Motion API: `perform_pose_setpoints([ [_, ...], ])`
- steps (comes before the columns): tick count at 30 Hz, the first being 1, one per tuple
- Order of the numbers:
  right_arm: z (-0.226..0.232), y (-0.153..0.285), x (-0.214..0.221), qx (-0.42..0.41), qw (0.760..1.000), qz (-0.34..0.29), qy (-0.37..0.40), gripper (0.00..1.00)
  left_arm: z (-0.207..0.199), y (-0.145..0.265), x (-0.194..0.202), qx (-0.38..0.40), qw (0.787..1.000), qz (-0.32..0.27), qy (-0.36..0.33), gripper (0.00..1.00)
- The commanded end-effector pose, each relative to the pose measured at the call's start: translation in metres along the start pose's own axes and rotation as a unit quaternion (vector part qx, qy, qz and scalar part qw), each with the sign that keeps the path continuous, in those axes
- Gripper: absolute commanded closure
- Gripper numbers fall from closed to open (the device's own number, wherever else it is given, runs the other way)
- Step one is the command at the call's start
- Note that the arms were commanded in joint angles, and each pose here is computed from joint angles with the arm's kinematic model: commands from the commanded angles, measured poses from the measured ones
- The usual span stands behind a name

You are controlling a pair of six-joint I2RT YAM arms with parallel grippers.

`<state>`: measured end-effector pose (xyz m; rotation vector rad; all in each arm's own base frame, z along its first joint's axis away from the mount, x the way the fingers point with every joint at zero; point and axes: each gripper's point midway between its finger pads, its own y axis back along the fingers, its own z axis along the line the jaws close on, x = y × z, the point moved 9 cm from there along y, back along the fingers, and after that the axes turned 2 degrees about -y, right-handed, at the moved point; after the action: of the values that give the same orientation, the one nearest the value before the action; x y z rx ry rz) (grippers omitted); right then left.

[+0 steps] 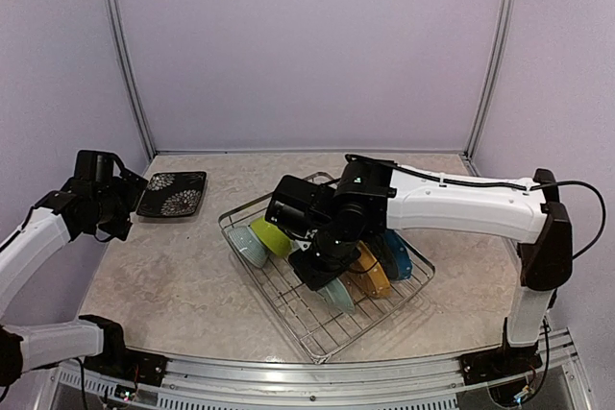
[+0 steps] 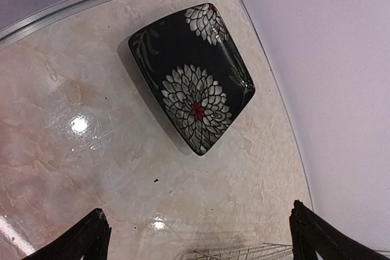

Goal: Unload the mixed dishes from the dish rack
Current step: Grab the plate from the dish rack, then pass from the right arm to the left

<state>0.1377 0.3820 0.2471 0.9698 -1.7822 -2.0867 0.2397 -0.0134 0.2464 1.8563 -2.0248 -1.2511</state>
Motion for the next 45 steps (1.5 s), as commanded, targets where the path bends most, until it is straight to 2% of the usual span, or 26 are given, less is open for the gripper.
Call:
perform_pose_setpoints([
  [1,-0.009,0.053,-0.017,-0.032,0.997,-0.072,-0.013,1.0,-0.012,0.003,-0.004,0.018,1.0,-0.007,-0.005,0.01],
  [14,-0.012,0.111,-0.024,-0.082,0.99,-0.118,-0.004,1.0,-0.018,0.0,-0.005,0.02,1.0,-0.002,-0.004,0.01],
  [21,-0.013,0.15,-0.037,-0.097,0.975,-0.197,0.046,1.0,-0.038,0.006,-0.009,0.05,0.998,0.021,-0.031,0.01],
  [28,-0.012,0.181,-0.06,-0.069,0.954,-0.273,0.108,1.0,-0.063,0.016,-0.019,0.076,0.994,0.029,-0.075,0.01],
  [33,-0.013,0.192,-0.072,-0.025,0.935,-0.318,0.155,1.0,-0.083,0.036,-0.029,0.118,0.987,0.039,-0.105,0.01],
  [38,-0.02,0.194,-0.077,0.066,0.913,-0.343,0.212,1.0,-0.101,0.056,-0.032,0.167,0.973,0.073,-0.143,0.01],
  [45,-0.024,0.185,-0.078,0.236,0.855,-0.359,0.289,1.0,-0.115,0.07,-0.028,0.221,0.952,0.125,-0.173,0.01],
])
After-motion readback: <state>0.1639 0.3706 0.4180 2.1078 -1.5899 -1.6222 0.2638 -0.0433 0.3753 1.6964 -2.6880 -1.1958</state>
